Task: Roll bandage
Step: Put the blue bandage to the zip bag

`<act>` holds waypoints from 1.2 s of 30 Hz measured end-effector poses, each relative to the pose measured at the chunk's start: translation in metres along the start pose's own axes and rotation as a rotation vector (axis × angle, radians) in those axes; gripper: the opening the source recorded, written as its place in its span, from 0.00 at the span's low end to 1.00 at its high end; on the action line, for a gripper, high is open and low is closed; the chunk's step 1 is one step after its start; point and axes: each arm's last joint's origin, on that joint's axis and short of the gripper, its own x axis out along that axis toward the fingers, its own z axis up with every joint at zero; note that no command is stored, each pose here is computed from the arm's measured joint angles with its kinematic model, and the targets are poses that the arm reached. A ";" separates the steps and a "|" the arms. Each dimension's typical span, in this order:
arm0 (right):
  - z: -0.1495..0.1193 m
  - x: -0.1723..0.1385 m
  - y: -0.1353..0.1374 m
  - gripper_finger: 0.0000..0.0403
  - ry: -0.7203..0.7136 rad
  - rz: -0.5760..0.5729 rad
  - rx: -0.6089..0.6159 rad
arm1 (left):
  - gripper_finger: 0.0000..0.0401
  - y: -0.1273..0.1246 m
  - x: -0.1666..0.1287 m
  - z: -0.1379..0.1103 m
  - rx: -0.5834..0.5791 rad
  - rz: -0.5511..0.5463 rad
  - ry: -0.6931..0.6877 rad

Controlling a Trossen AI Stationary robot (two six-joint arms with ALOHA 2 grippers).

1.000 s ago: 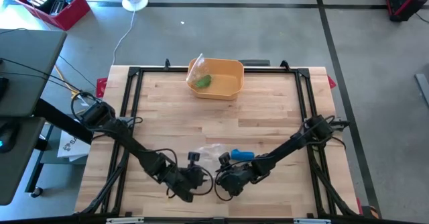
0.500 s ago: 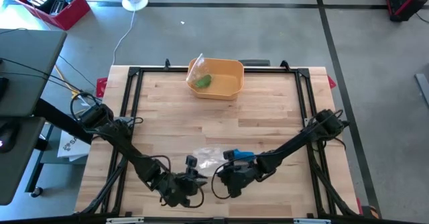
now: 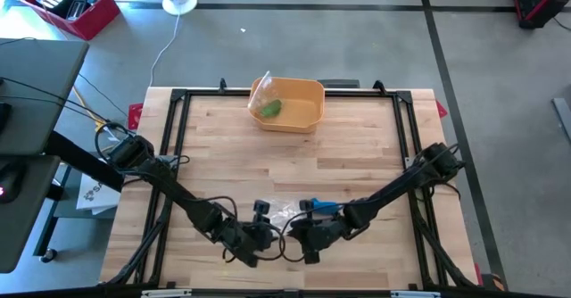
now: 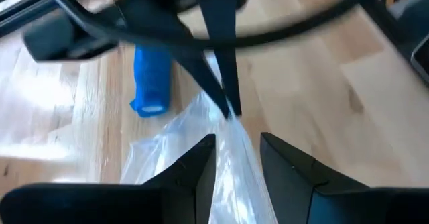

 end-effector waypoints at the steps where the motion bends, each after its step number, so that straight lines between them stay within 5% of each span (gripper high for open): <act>1: 0.001 -0.001 0.000 0.00 -0.006 0.002 0.005 | 0.28 0.000 0.000 -0.002 0.004 0.004 0.014; 6: 0.006 -0.004 0.000 0.00 -0.031 0.020 0.017 | 0.22 0.003 0.000 -0.005 -0.034 0.093 0.035; 15: 0.005 -0.004 0.002 0.00 -0.018 0.059 -0.024 | 0.02 0.001 0.000 -0.004 -0.076 0.022 0.036; 20: 0.002 -0.007 0.004 0.03 -0.016 -0.028 -0.164 | 0.00 0.007 0.003 -0.008 -0.338 0.008 0.083; 24: 0.000 -0.016 0.009 0.16 0.006 -0.086 -0.223 | 0.00 0.010 0.006 -0.014 -0.553 0.008 0.134; 30: -0.002 -0.027 0.037 0.35 -0.067 -0.049 -0.385 | 0.00 0.011 0.008 -0.017 -0.693 0.033 0.129; 36: -0.013 -0.022 0.061 0.38 -0.147 -0.151 -0.571 | 0.00 0.010 0.009 -0.004 -0.763 -0.023 0.017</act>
